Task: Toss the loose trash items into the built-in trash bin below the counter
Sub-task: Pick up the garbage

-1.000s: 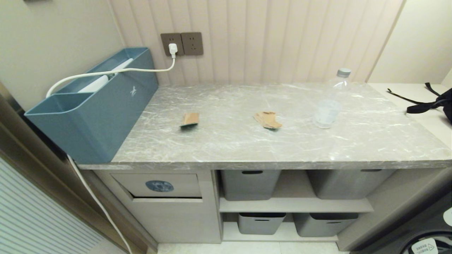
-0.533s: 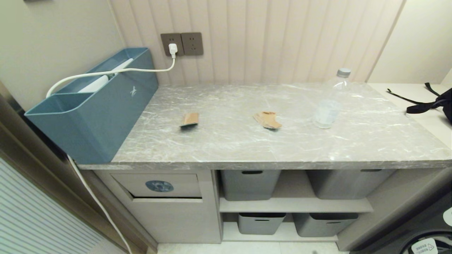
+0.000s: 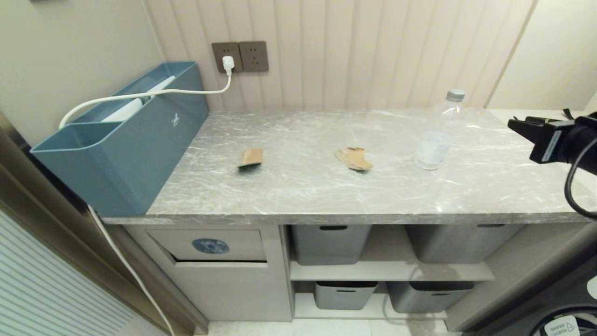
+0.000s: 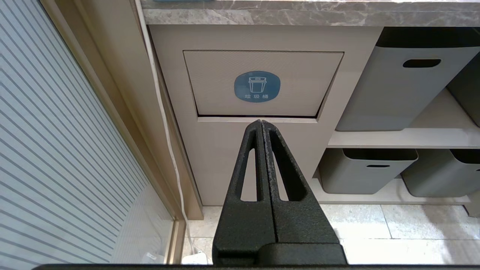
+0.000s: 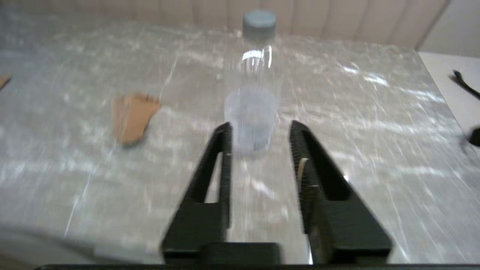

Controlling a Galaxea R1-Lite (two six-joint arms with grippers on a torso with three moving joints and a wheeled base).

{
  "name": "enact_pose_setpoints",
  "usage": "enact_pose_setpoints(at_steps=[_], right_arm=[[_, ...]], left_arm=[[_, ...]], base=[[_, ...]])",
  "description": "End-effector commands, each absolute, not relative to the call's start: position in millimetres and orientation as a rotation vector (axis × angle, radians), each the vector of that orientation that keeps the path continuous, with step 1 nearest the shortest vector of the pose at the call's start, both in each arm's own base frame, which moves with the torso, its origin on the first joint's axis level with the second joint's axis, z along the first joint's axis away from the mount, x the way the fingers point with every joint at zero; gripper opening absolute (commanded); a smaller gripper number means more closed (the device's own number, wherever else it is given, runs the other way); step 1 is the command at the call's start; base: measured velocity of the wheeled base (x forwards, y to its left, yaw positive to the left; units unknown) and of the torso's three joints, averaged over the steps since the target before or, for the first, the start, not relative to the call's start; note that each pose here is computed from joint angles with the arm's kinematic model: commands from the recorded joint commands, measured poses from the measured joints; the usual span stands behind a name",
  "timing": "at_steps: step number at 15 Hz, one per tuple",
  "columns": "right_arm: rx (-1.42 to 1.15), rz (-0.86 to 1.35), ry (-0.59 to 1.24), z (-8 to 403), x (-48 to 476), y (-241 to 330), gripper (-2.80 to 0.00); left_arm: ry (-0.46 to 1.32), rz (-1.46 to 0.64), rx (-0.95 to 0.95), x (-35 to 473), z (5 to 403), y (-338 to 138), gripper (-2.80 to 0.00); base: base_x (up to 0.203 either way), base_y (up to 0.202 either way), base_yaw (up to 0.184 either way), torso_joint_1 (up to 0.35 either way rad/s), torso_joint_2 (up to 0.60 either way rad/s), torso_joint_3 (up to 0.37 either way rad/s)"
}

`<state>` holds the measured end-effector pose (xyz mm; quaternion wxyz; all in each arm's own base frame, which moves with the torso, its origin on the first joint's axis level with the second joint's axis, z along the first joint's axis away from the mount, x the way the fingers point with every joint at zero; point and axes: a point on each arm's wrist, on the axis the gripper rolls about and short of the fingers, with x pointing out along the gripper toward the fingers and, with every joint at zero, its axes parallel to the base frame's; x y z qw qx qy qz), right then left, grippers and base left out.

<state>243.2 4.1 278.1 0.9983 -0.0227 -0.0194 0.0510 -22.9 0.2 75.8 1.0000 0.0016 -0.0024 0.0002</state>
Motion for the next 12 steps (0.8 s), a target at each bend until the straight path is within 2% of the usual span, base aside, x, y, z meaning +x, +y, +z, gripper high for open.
enact_pose_setpoints(at_steps=[1, 4, 7, 12], right_arm=[[-0.009, 0.107, 0.031, 254, 303, 5, 0.00], [0.006, 0.120, 0.033, 244, 303, 6, 0.00], [-0.010, 0.186, -0.069, 241, 308, 8, 0.00], [-0.013, 0.221, -0.054, 216, 331, 15, 0.00]], left_arm=[[-0.008, 0.002, 0.003, -23, 76, 0, -2.80], [-0.008, 0.002, 0.003, -23, 76, 0, -2.80], [-0.008, 0.001, 0.005, -23, 76, 0, -2.80], [-0.008, 0.000, 0.005, -23, 76, 0, -2.80]], base=[[0.000, 0.000, 0.000, 0.000, 0.00, 0.000], [0.000, 0.000, 0.000, 0.000, 0.00, 0.000], [0.000, 0.000, 0.000, 0.000, 0.00, 0.000], [0.000, 0.000, 0.000, 0.000, 0.00, 0.000]])
